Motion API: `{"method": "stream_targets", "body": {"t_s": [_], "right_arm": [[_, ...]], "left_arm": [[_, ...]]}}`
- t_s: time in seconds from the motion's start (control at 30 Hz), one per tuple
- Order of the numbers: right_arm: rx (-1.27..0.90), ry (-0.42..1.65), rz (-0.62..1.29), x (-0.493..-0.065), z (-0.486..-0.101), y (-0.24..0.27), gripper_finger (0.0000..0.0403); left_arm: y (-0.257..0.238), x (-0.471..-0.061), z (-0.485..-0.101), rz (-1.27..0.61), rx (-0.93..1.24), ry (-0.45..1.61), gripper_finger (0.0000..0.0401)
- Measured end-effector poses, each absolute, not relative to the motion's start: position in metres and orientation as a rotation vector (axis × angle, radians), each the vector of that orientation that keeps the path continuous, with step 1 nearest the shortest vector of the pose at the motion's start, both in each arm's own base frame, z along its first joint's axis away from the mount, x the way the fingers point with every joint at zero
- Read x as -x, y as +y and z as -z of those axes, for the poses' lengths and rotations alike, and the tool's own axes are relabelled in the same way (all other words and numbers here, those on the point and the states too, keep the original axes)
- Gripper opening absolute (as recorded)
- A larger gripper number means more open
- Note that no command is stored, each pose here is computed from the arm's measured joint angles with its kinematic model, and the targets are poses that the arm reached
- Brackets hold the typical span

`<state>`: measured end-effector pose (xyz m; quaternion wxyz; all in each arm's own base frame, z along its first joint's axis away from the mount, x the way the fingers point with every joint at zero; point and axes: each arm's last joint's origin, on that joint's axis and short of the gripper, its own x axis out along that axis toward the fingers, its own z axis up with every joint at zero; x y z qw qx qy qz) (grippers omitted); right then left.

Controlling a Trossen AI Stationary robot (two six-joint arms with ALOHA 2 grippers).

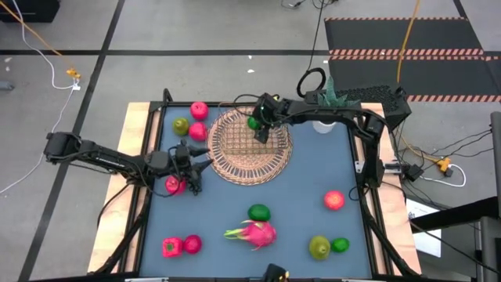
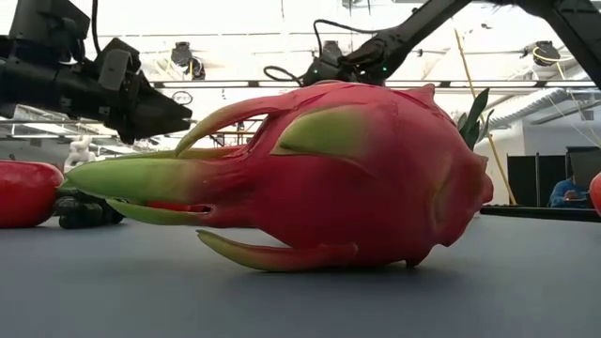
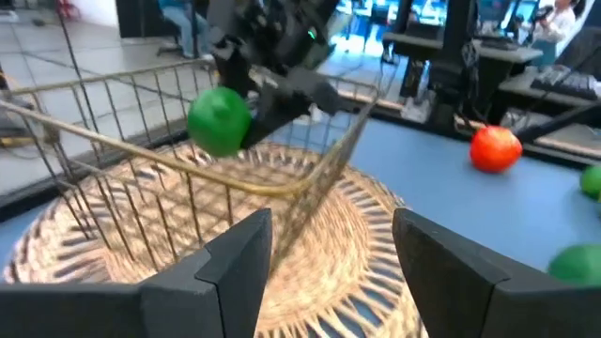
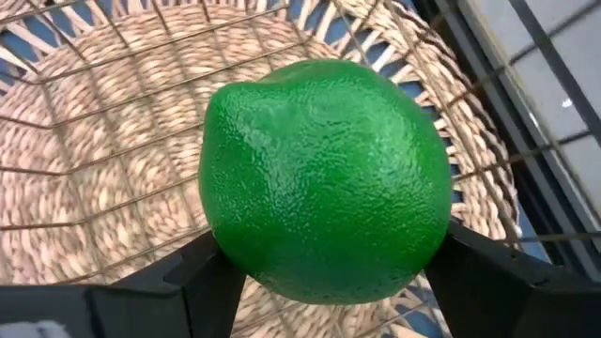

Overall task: Build produce basket
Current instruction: Put the lime into the gold wire basket, then put the apple into the gold wire basket

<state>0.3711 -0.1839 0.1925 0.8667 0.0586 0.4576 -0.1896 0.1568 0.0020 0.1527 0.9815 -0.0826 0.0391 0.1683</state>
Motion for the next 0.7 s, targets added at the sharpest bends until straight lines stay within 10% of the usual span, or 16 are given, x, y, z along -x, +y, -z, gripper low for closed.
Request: {"method": "stream_targets", "body": {"t_s": [0.7], "right_arm": [[-0.026,0.812,0.456,-0.329,-0.263,-0.116,0.0349]], "left_arm": [[-0.016,-0.172,-0.148,-0.181,-0.014,0.100,0.0225]]}}
